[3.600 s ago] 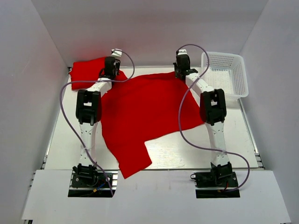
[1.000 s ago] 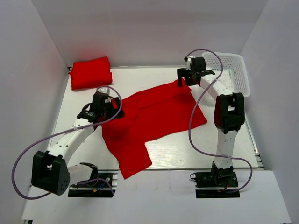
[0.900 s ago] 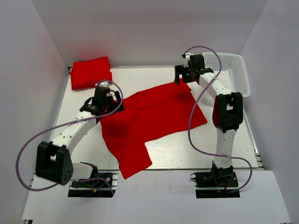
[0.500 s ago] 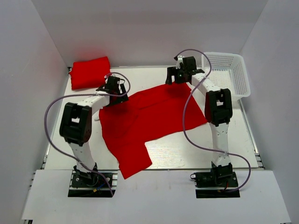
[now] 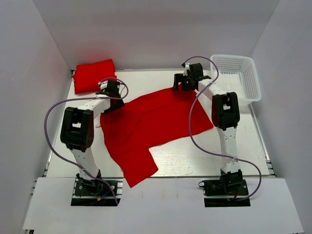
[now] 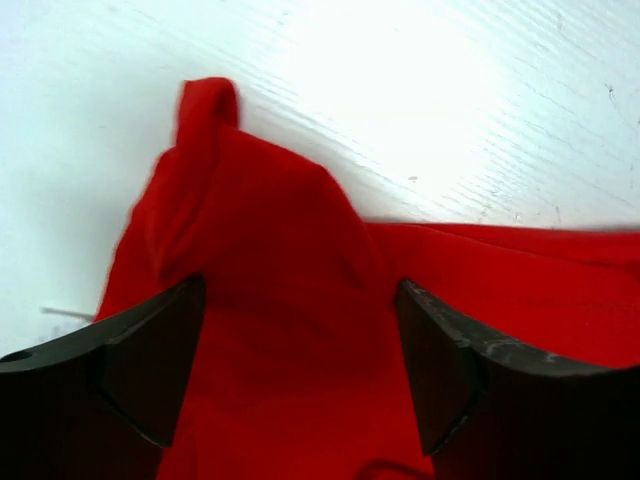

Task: Fold and stack the t-shirts
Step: Fold the flattened tshirt in 1/3 of the way

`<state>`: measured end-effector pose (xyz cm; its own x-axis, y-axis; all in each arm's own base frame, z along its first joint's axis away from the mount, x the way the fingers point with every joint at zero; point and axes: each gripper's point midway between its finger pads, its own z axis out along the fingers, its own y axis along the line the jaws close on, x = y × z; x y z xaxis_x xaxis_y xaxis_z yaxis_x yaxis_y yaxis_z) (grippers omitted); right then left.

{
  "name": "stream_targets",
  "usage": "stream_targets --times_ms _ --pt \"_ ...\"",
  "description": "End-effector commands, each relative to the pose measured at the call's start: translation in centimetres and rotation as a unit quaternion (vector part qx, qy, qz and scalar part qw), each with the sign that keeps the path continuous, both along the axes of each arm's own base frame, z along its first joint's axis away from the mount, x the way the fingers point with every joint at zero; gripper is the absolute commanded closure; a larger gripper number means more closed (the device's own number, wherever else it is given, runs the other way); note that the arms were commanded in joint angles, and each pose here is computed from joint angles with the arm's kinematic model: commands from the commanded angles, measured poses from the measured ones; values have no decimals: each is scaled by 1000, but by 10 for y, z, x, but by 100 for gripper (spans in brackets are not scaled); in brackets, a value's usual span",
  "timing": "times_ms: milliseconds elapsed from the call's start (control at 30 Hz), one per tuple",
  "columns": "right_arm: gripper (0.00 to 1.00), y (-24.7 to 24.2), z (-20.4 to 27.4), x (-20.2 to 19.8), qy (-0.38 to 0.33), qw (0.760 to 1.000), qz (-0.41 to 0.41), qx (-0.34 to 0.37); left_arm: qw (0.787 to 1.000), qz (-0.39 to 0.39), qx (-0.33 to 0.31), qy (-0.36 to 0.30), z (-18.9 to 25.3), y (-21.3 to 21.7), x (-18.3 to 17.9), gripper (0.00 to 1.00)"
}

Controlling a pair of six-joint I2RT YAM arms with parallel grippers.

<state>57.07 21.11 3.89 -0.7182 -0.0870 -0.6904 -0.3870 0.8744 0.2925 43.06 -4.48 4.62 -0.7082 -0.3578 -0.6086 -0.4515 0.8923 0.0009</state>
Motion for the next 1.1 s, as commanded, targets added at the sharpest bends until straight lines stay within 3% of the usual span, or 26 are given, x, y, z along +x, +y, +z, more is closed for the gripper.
stream_targets --times_ms 0,200,300,500,733,767,800,900,933,1067 --pt "10 -3 4 11 -16 1000 -14 2 998 24 0 -61 49 11 -2 12" --pt "10 -2 -1 8 -6 1000 -16 3 995 27 4 -98 73 20 -14 9" --pt "10 -4 -1 8 -9 1000 -17 -1 995 36 10 -97 68 28 -16 14" --pt "10 -9 -1 10 -9 1000 -25 -8 995 58 23 -78 47 44 -12 40" --pt "10 -9 -5 11 -7 1000 -27 -11 997 55 16 -53 11 51 -6 41" --pt "10 -10 -7 11 -5 1000 -28 -12 997 51 12 -63 10 53 1 47" --pt "10 -10 -9 11 -2 999 -31 -14 997 48 10 -56 1 51 2 65" --pt "10 -16 -13 11 2 999 -43 -22 996 73 17 -53 -3 60 7 95" --pt "10 -17 -13 12 2 999 -47 -23 995 85 29 -44 -8 69 6 100" --pt "10 -25 -16 14 7 996 -81 -30 992 114 32 -38 -17 79 9 100"
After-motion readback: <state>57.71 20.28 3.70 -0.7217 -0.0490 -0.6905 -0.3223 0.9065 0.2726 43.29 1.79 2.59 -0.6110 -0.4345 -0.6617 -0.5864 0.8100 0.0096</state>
